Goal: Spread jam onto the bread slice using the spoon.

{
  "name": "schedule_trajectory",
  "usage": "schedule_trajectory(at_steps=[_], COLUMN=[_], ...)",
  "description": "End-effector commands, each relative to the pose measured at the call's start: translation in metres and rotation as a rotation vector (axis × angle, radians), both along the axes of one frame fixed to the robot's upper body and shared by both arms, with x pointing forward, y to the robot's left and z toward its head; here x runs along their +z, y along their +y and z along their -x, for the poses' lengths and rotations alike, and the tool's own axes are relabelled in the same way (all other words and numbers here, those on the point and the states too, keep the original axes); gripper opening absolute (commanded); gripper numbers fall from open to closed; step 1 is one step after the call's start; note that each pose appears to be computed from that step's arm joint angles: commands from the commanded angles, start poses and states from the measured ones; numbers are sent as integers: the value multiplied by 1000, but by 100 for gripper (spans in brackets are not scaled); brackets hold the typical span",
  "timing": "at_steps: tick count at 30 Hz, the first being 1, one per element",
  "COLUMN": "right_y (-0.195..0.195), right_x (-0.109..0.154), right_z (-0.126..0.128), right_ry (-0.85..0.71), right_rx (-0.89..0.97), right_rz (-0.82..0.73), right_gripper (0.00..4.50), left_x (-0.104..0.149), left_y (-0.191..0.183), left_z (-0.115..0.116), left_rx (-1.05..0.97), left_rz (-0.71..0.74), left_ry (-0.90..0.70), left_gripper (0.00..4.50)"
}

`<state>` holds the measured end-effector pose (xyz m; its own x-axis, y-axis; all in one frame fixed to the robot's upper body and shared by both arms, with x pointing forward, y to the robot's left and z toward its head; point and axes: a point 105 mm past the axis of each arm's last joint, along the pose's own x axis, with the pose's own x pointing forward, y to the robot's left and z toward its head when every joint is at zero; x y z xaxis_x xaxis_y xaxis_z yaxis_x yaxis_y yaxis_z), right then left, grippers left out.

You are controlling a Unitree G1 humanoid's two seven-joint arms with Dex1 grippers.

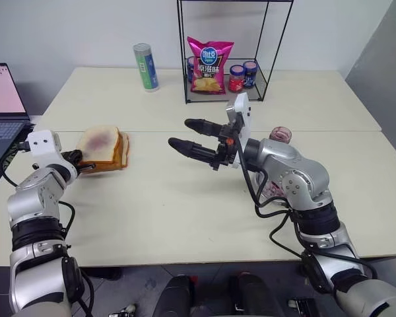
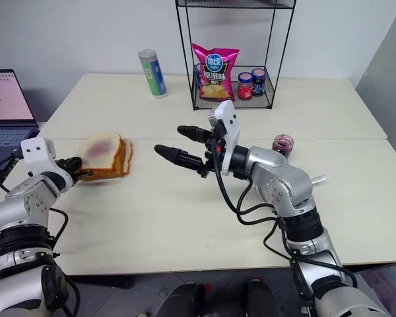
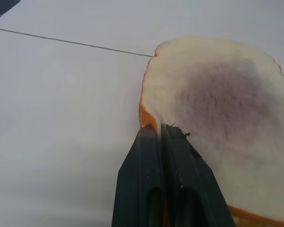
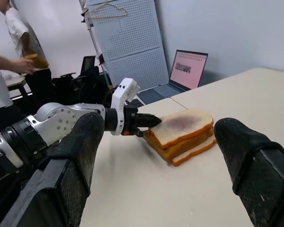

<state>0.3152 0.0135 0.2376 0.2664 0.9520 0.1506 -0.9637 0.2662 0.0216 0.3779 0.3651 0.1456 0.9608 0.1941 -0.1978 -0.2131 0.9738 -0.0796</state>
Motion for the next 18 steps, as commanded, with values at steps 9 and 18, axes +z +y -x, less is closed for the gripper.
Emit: schedule_trajectory(at_steps=[9,18], right_y=[-20,-85], right_x=[9,-14], right_z=[1,30], right_ry=[-47,50], right_rx=[-41,-58], right_rz=[-10,151], right_gripper=[413,413], left_x=[99,106], left_y=[-67,-205], left_z=[-16,8], left_rx=[-306,-786], left_rz=[-64,116], left_ry=[-240,-239], left_gripper=[3,3])
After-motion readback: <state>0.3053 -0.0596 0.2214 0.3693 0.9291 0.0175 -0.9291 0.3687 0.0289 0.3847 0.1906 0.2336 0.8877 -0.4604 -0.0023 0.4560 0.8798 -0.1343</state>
